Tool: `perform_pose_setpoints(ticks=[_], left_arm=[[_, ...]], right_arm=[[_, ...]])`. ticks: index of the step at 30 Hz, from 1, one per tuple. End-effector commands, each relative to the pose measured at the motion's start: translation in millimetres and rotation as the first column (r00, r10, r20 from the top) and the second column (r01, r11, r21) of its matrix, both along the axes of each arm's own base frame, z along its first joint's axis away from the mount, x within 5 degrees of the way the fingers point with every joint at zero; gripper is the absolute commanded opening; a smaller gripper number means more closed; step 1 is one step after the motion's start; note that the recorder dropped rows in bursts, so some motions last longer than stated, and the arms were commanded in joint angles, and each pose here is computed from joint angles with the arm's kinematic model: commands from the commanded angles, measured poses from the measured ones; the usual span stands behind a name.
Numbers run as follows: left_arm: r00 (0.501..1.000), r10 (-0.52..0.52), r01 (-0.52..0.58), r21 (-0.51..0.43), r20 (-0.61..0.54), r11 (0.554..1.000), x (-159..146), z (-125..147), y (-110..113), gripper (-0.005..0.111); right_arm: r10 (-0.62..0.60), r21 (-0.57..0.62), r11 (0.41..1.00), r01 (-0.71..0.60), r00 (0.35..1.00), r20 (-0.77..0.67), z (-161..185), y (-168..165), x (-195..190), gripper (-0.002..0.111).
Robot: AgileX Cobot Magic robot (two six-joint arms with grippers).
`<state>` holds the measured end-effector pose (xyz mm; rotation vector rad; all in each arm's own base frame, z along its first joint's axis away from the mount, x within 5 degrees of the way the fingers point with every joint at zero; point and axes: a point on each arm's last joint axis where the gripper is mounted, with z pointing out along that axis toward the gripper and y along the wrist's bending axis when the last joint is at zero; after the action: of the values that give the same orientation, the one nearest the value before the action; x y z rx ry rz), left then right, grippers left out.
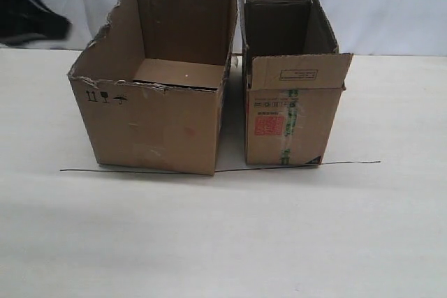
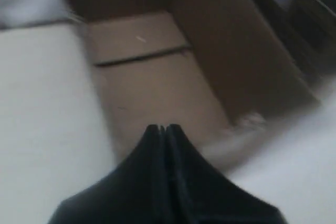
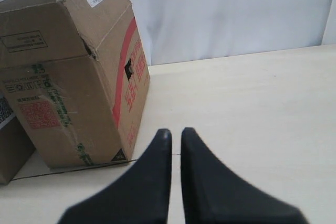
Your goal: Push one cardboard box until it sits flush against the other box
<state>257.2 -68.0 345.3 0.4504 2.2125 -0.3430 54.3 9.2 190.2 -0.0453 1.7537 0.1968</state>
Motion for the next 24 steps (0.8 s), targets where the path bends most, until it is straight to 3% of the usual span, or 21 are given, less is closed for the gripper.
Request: perform_pose_setpoints(ticks=[1, 3, 6, 8, 11, 13, 24], left_arm=[[0.961, 0.276, -0.276, -0.038, 0.0, 0.961, 20.5, -6.1, 65.3, 0.0], [0.945, 0.3, -0.312, -0.082, -0.126, 0.947, 38.1, -33.2, 82.0, 0.0], [0.929, 0.153, -0.247, -0.256, -0.338, 0.934, 60.5, -79.7, 85.7, 0.0], [0.919, 0.011, -0.187, -0.411, -0.395, 0.892, 72.1, -103.2, 81.0, 0.0], [0.903, -0.069, -0.182, -0.524, -0.424, 0.832, 83.6, -125.5, 77.5, 0.0], [0.902, -0.081, -0.18, -0.542, -0.424, 0.821, 86.9, -131.5, 75.7, 0.0], [0.912, -0.111, -0.119, -0.514, -0.394, 0.849, 92.7, -134.4, 39.5, 0.0]], right_arm=[[0.004, -0.006, 1.0, -0.004, 1.0, 0.008, -0.6, 0.2, 0.0, 0.005], [0.004, -0.006, 1.0, -0.004, 1.0, 0.008, -0.6, 0.2, 0.0, 0.005], [0.004, -0.006, 1.0, -0.004, 1.0, 0.008, -0.6, 0.2, 0.0, 0.005], [0.004, -0.006, 1.0, -0.004, 1.0, 0.008, -0.6, 0.2, 0.0, 0.005], [0.004, -0.006, 1.0, -0.004, 1.0, 0.008, -0.6, 0.2, 0.0, 0.005], [0.004, -0.006, 1.0, -0.004, 1.0, 0.008, -0.6, 0.2, 0.0, 0.005], [0.004, -0.006, 1.0, -0.004, 1.0, 0.008, -0.6, 0.2, 0.0, 0.005]])
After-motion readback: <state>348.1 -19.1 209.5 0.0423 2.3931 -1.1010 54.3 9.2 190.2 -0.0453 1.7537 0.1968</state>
